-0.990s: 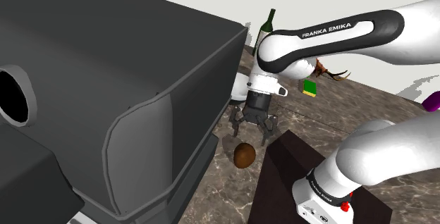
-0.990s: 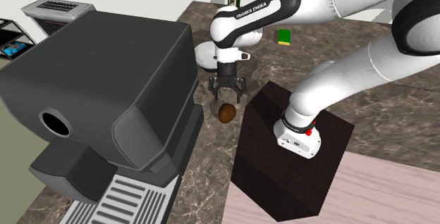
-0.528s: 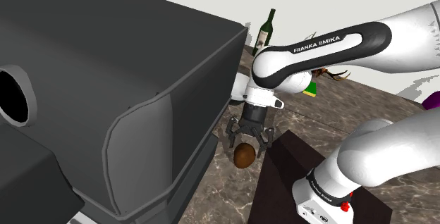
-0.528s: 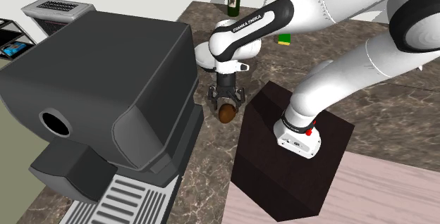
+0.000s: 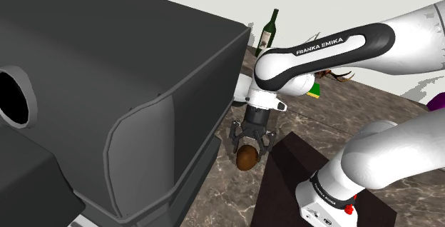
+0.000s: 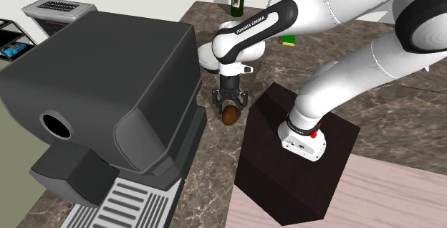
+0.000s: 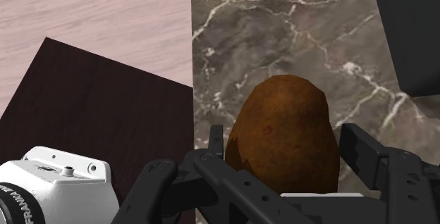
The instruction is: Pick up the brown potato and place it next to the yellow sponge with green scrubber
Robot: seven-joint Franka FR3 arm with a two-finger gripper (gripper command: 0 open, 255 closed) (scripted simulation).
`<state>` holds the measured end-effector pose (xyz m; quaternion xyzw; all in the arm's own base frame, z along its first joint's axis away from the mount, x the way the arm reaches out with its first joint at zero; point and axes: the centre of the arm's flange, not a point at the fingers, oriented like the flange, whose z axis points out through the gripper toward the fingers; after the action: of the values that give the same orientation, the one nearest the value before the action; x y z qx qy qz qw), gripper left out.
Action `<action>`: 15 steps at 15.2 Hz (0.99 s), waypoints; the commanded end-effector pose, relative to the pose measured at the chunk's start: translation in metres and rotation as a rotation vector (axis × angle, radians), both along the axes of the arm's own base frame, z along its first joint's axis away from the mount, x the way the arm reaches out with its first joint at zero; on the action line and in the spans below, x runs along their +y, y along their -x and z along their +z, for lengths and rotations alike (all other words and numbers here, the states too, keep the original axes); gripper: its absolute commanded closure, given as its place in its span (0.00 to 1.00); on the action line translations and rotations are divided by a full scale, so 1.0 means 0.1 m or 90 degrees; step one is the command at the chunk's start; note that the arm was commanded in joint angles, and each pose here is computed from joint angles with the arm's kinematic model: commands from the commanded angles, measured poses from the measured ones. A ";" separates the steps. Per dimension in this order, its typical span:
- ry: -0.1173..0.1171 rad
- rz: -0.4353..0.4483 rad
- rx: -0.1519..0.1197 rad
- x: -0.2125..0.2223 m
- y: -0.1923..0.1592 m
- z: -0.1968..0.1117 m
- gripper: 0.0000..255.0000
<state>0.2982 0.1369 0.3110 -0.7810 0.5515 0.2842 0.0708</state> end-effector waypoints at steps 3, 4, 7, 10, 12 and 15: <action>0.000 0.000 0.000 0.00 0.00 0.00 1.00; 0.000 0.000 0.000 0.00 0.00 0.00 1.00; 0.000 0.000 0.000 0.00 0.00 0.00 1.00; 0.000 0.000 0.000 0.00 0.00 0.05 1.00; 0.000 0.000 0.000 0.00 0.00 0.16 1.00; 0.000 0.000 0.000 0.00 0.00 0.31 1.00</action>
<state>0.2978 0.1373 0.3379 -0.7810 0.5516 0.2841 0.0709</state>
